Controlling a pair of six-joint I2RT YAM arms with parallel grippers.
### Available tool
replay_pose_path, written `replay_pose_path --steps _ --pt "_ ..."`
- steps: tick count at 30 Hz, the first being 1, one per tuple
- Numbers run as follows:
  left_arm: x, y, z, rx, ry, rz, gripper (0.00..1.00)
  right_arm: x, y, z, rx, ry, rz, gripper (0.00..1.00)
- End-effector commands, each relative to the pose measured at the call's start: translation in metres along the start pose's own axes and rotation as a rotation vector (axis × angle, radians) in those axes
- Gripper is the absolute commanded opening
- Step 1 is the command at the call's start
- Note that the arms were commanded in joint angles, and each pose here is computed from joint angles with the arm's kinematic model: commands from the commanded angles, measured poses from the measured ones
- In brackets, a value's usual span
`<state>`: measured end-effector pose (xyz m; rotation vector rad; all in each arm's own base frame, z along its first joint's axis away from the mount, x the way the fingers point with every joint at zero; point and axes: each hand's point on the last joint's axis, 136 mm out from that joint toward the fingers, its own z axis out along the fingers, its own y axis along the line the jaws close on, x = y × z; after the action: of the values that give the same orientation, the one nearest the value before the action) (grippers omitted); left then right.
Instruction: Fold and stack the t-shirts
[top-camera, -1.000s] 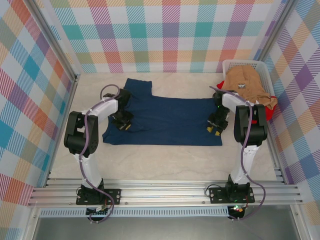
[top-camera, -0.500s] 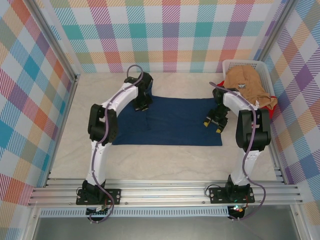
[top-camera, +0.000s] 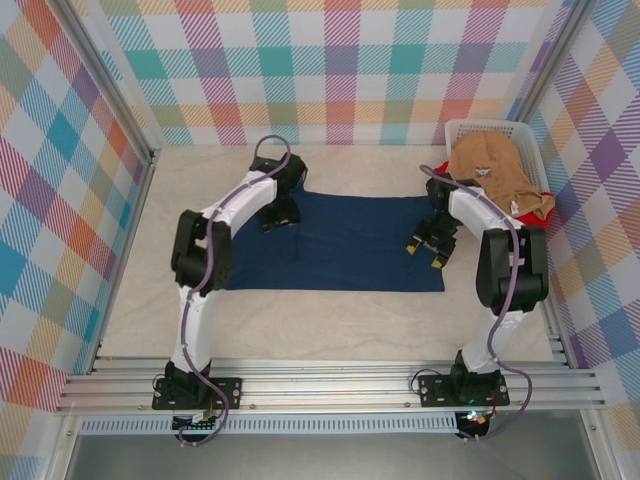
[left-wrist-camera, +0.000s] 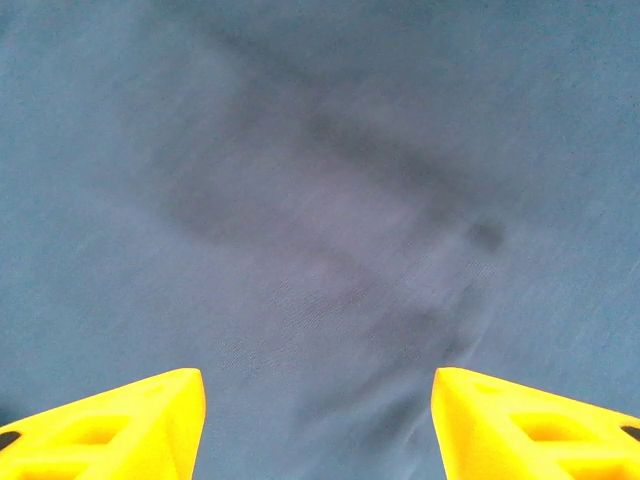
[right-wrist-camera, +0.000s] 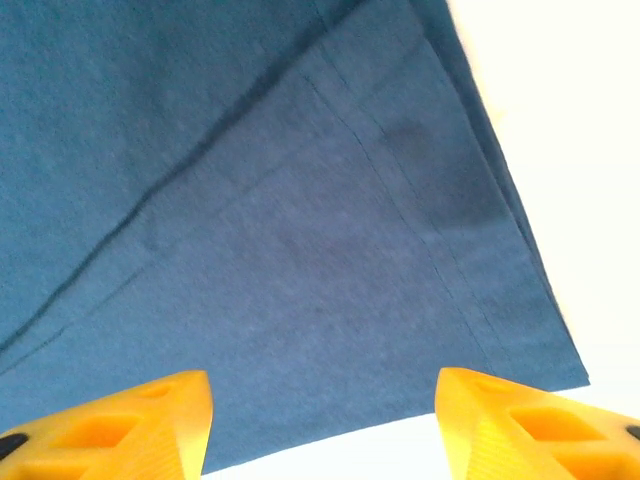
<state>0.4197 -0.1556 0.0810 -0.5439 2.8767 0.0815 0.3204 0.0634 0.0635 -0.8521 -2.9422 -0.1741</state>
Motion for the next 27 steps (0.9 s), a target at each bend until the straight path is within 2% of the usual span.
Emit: replay_pose_path --steps 1,4,6,12,15,18,21,23,27 --pt "0.022 0.042 -0.027 0.047 0.04 -0.24 0.58 0.005 -0.003 -0.006 -0.018 -0.027 0.049 0.55" --pt "0.054 0.06 -0.003 0.111 0.157 -0.419 0.52 0.009 0.001 0.005 -0.042 0.01 0.081 0.5" --pt "0.063 0.081 0.019 0.072 0.188 -0.493 0.48 0.012 -0.001 0.015 -0.03 0.041 0.105 0.47" --pt "0.038 0.159 0.056 -0.113 0.105 -0.536 0.42 0.011 -0.021 0.044 0.079 0.084 0.138 0.45" --pt "0.043 0.175 0.07 -0.153 0.163 -0.538 0.41 0.012 -0.022 0.051 0.107 0.13 0.112 0.43" --pt "0.065 0.185 0.071 -0.206 0.211 -0.551 0.4 0.021 -0.024 0.048 0.163 0.138 0.065 0.42" --pt "0.097 0.208 0.056 -0.272 0.214 -0.65 0.37 0.04 -0.029 0.043 0.21 0.138 0.031 0.42" --pt "0.118 0.213 0.048 -0.266 0.216 -0.705 0.36 0.057 -0.04 0.042 0.259 0.156 0.034 0.43" --pt "0.152 0.222 0.032 -0.282 0.238 -0.71 0.36 0.09 -0.061 0.042 0.287 0.2 0.083 0.43"
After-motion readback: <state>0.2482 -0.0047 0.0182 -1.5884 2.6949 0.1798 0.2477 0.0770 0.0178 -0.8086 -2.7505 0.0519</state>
